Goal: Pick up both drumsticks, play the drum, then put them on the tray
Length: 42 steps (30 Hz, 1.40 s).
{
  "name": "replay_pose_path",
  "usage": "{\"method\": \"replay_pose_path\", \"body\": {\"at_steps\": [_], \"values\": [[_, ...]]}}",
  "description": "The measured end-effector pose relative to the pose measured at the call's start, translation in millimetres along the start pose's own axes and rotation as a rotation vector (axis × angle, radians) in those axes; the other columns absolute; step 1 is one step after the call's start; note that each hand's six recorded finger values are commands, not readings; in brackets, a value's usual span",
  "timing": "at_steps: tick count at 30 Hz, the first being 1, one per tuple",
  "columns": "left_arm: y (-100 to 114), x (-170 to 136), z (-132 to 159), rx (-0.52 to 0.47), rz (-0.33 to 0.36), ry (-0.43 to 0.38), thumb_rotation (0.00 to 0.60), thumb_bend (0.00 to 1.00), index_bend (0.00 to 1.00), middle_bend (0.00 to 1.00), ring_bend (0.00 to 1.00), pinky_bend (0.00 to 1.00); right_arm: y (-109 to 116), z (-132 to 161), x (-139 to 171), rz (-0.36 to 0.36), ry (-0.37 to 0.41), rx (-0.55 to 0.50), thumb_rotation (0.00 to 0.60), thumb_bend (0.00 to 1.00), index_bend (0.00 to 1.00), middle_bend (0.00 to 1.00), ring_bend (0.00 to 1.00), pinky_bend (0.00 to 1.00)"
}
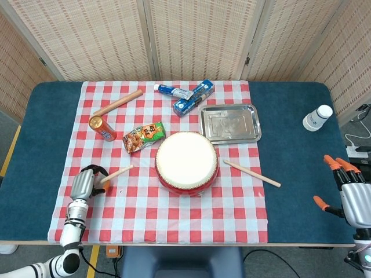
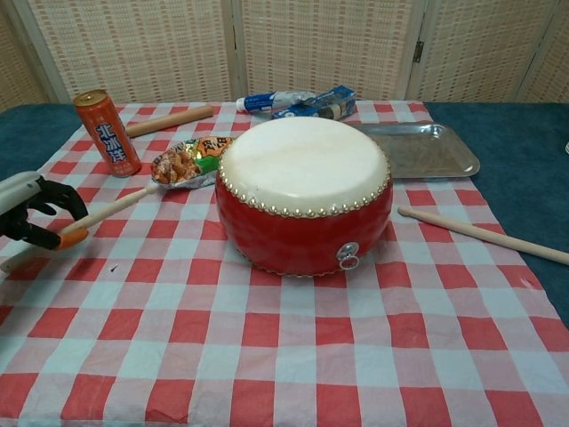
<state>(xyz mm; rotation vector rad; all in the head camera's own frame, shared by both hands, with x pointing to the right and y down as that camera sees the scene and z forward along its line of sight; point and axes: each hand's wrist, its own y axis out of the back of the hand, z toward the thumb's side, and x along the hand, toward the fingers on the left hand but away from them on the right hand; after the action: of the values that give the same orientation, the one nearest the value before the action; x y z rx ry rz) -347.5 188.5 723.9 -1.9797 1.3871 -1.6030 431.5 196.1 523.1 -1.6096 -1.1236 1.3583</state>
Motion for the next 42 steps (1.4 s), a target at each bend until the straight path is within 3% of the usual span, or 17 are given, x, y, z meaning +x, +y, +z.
{"method": "replay_pose_path", "body": {"at_steps": [8,14,24,28,36,38,42], "values": [[16,-14,-12,-0.517,-0.010,-0.010,0.600,0.43,0.56,0.48,0.31,0.38,-3,5,-5,0.013,0.019,0.003,0.600,0.10,0.07,0.15,0.08,0.16],[16,-19,-16,-0.936,-0.128,0.026,0.600,0.45,0.54,0.50,0.34,0.39,-5,6,-6,0.026,0.014,0.001,0.600,0.10,0.08,0.15,0.08,0.16],[3,-17,-16,-1.444,-0.297,0.145,0.600,0.50,0.44,0.53,0.40,0.43,-7,6,-5,0.040,0.018,-0.005,0.600,0.10,0.09,0.15,0.08,0.16],[-2,-15,-15,-1.552,-0.346,0.175,0.600,0.50,0.37,0.53,0.40,0.43,-6,5,-4,0.039,0.018,-0.009,0.600,0.10,0.09,0.15,0.08,0.16],[-10,-14,-18,-1.604,-0.410,0.184,0.600,0.49,0.39,0.53,0.40,0.42,-6,4,-3,0.033,0.021,-0.016,0.600,0.10,0.10,0.15,0.08,0.16],[-10,-14,-17,-1.601,-0.415,0.173,0.600,0.46,0.39,0.54,0.42,0.44,-6,3,-3,0.032,0.021,-0.018,0.600,0.10,0.10,0.15,0.08,0.16],[-9,-13,-14,-1.597,-0.410,0.142,0.600,0.28,0.43,0.58,0.47,0.50,-5,4,-3,0.029,0.026,-0.020,0.600,0.10,0.11,0.15,0.08,0.16]]}}
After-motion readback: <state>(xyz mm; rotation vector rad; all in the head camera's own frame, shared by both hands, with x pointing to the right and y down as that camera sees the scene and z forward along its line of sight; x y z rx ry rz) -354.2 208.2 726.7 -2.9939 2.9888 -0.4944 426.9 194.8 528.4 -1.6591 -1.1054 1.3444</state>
